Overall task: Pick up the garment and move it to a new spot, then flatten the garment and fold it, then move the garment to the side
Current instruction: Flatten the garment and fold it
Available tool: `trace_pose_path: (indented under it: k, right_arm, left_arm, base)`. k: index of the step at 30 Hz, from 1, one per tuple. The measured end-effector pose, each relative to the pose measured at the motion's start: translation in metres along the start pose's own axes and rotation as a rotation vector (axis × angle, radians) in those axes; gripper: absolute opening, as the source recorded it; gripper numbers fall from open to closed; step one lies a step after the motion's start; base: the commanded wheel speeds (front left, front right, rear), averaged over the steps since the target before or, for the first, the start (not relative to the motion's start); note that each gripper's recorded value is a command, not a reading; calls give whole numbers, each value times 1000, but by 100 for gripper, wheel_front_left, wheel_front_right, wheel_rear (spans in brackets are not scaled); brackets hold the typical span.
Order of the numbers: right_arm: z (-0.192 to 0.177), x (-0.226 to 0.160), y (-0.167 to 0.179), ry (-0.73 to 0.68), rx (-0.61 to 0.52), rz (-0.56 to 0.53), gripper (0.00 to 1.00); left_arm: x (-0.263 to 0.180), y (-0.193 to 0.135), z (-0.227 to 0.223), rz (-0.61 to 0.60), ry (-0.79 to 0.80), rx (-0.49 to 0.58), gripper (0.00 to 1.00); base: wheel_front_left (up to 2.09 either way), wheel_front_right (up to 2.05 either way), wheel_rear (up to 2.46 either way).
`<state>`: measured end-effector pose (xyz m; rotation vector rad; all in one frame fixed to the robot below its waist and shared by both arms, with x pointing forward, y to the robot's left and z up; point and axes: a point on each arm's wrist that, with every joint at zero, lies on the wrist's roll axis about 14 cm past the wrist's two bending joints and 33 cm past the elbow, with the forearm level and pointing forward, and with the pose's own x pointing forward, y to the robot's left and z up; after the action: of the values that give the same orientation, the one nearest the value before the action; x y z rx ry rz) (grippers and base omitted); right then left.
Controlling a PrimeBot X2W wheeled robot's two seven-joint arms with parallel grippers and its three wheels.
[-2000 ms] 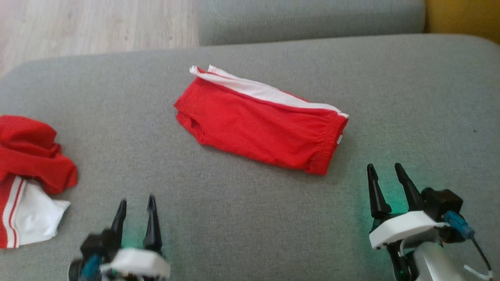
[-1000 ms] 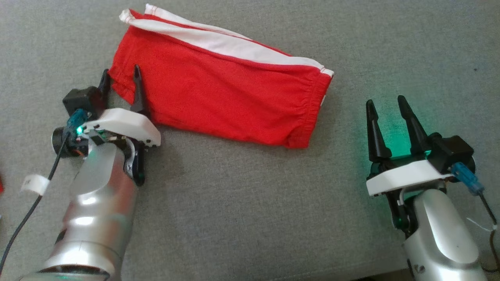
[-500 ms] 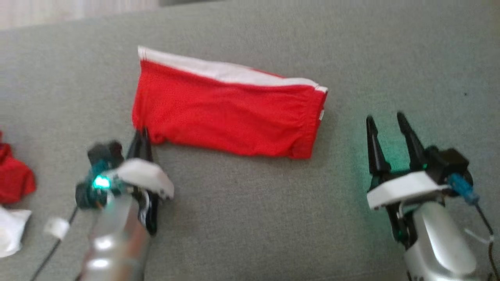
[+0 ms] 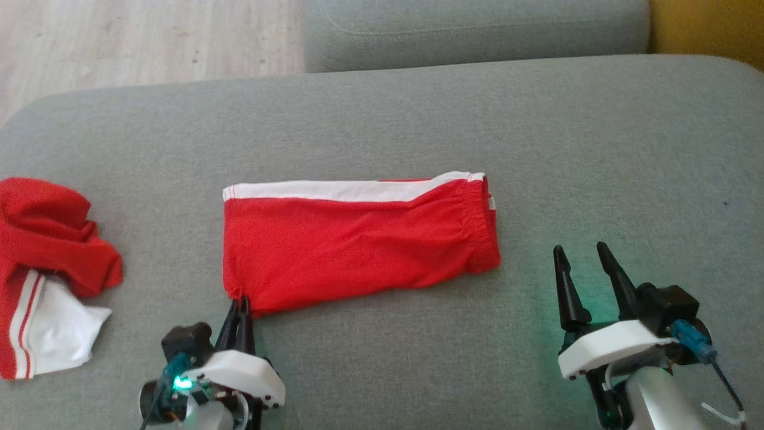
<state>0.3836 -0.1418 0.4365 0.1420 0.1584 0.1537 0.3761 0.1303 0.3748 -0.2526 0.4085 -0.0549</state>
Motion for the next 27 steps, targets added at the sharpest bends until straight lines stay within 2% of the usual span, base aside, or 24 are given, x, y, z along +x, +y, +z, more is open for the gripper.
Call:
trace_pose_path:
  k: [1, 2, 3, 13, 16, 19, 23, 27]
  right_arm:
    - [0, 1, 3, 0, 0, 9, 100]
    - [1, 2, 6, -2, 7, 16, 100]
    - [1, 3, 9, -5, 17, 22, 100]
    - [30, 43, 66, -78, 64, 197, 100]
    - [27, 52, 74, -63, 58, 219, 100]
    - [-5, 58, 75, 39, 46, 221, 100]
    - [-44, 56, 61, 156, 50, 174, 100]
    - [-62, 53, 52, 213, 68, 142, 100]
  left_arm:
    - [-3, 2, 0, 14, -8, -14, 38]
    - [-6, 3, 2, 26, -20, -20, 95]
    - [-7, 4, 5, 35, -32, -26, 100]
    - [-15, 4, 18, 45, -96, -24, 100]
    - [-17, 6, 16, 49, -95, -23, 100]
    - [-21, 15, 12, 73, -85, -26, 100]
    - [-21, 18, 4, 80, -61, -25, 100]
    - [-20, 19, 0, 83, -49, -26, 100]
  base:
    - [0, 0, 0]
    - [0, 0, 0]
    - [0, 0, 0]
    - [0, 0, 0]
    - [0, 0, 0]
    - [0, 0, 0]
    - [0, 0, 0]
    - [0, 0, 0]
